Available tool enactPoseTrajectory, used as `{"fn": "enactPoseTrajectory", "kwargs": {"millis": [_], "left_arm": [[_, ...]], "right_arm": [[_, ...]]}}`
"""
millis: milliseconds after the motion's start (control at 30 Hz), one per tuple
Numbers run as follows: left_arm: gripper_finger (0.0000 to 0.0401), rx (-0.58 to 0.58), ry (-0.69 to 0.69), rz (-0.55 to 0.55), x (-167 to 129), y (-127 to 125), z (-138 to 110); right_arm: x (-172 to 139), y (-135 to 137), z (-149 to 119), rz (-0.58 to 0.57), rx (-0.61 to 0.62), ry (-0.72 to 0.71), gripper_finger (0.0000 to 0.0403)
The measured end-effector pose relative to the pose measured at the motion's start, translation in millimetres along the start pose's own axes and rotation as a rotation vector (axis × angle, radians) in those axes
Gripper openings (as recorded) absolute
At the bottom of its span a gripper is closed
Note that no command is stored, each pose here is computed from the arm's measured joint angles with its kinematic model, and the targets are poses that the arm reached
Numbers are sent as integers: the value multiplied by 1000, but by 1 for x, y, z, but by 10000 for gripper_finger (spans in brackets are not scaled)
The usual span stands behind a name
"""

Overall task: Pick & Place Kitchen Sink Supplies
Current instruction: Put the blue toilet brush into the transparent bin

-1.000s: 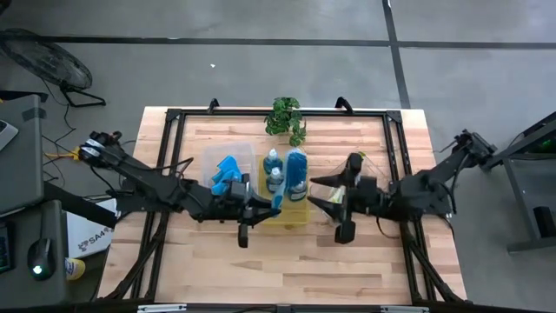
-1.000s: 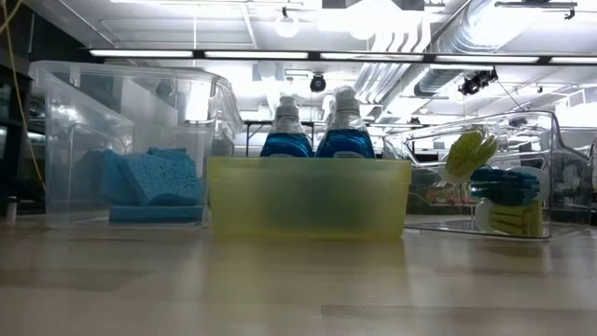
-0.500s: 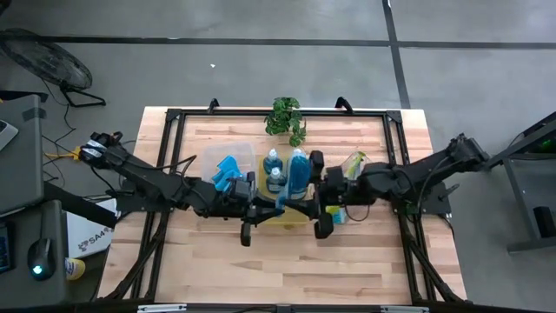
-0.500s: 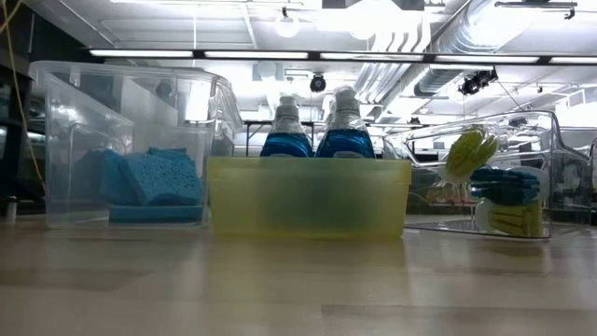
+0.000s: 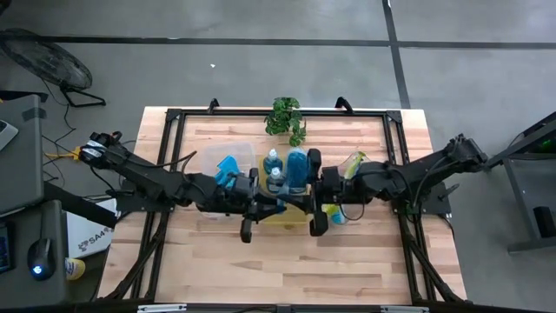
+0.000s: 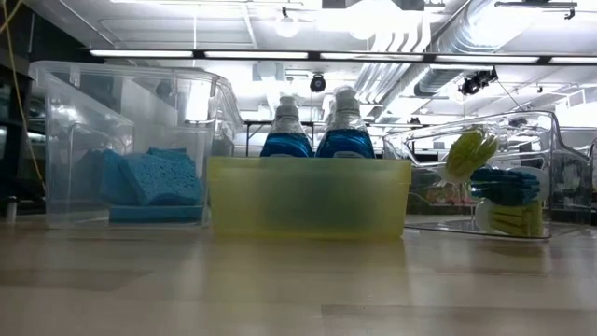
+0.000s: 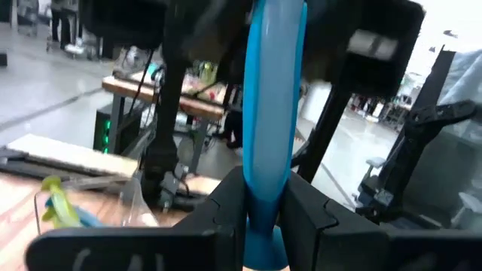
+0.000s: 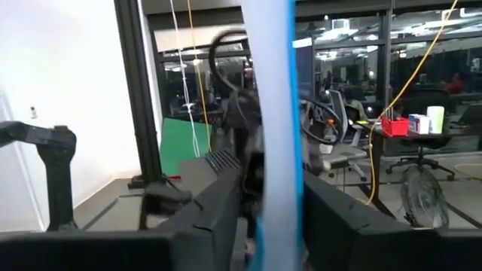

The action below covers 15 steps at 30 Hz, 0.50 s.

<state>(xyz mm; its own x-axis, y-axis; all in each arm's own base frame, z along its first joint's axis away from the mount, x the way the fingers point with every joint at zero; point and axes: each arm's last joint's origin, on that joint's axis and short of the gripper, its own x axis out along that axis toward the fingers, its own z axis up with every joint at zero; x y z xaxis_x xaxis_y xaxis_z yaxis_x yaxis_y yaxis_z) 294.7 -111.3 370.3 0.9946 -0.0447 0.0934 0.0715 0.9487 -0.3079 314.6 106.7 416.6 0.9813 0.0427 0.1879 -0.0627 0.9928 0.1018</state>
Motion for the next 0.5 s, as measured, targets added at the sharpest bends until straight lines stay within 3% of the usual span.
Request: {"fn": "enactPoseTrajectory", "kwargs": {"millis": [200,500], "left_arm": [[53,13,-22,-25,0,-1,3],[53,7,-20,-29,0,-1,2]], "right_arm": [[0,0,-3,-3,-8,26,65],[0,0,-3,-18,-8,26,64]]}}
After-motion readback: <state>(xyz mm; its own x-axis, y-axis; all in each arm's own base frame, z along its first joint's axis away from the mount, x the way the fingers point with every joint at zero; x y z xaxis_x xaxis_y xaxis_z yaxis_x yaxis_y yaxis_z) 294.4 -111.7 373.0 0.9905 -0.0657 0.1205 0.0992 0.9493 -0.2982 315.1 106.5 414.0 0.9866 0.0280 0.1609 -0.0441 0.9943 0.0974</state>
